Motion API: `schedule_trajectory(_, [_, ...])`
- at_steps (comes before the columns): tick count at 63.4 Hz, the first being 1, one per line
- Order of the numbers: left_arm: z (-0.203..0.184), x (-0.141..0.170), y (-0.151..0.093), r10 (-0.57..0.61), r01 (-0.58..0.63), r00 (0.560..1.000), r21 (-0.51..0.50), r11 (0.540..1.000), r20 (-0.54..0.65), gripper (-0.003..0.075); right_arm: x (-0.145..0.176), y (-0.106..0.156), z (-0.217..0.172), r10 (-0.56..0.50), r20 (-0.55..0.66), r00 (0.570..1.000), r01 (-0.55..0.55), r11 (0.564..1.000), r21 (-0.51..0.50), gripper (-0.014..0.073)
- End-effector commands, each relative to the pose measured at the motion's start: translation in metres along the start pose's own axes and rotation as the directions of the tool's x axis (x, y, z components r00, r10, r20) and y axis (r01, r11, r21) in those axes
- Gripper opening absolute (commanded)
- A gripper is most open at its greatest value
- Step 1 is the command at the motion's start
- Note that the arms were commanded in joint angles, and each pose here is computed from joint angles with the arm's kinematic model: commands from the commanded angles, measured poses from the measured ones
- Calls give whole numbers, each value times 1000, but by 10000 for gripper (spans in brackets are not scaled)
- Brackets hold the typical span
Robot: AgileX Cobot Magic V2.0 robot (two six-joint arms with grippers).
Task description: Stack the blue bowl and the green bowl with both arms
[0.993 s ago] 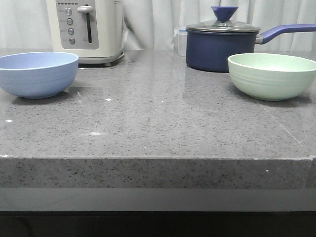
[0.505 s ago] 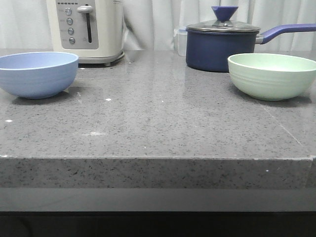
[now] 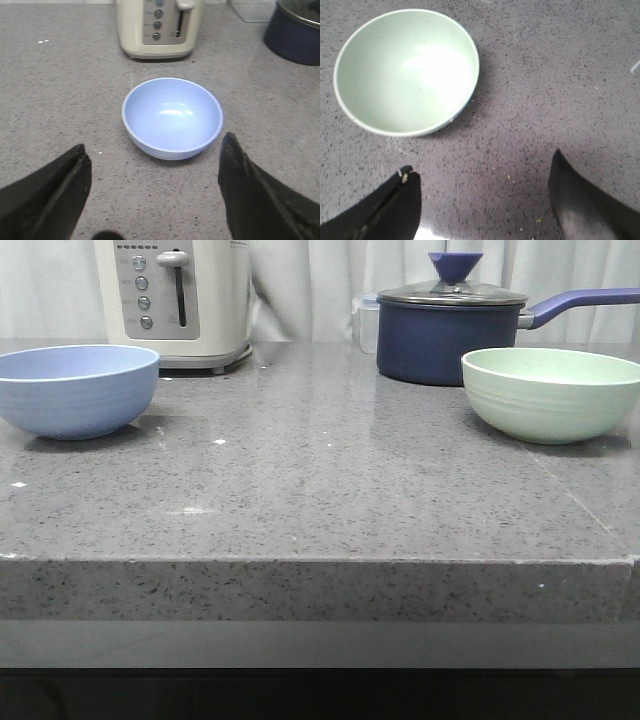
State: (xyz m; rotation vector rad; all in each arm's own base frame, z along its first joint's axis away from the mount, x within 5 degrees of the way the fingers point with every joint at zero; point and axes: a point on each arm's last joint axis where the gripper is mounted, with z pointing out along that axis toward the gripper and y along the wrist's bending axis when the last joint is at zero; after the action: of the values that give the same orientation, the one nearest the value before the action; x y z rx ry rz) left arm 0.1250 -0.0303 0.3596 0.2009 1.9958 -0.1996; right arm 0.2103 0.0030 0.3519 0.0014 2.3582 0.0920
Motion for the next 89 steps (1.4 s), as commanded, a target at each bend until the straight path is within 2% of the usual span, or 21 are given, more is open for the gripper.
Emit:
schedule_trajectory(1, [-5,-17,-4,12,-15,994,26,1000,112,526,-26,-9,0,33,42,999,-34,999,17,543])
schedule_trajectory(7, [-5,-17,-5,14,-17,994,31,999,111,526,-40,-18,14,100,-11,995,-100,995,-6,543])
schedule_trajectory(23, [-5,-17,-5,14,-17,993,30,999,116,526,-61,-17,59,123,-102,987,-140,974,-180,543])
schedule_trajectory(49, [-5,-18,-5,13,-17,993,30,999,121,526,-62,-25,123,179,-191,965,-215,958,-189,536])
schedule_trajectory(54, [-5,-18,-5,13,-17,992,30,999,123,526,-60,-27,130,177,-211,961,-218,958,-188,468])
schedule_trajectory(60, [-5,-18,-5,13,-17,992,30,999,123,526,-58,-27,134,178,-222,959,-221,957,-186,328])
schedule_trajectory(67, [-5,-18,-5,13,-17,992,30,999,123,526,-59,-27,134,181,-213,960,-222,957,-186,216])
schedule_trajectory(83, [-5,-18,-5,13,-17,992,30,999,123,526,-63,-26,129,178,-206,962,-218,956,-195,81])
schedule_trajectory(89, [-5,-18,-5,13,-17,992,30,999,125,526,-68,-24,124,150,-211,966,-195,957,-214,-6])
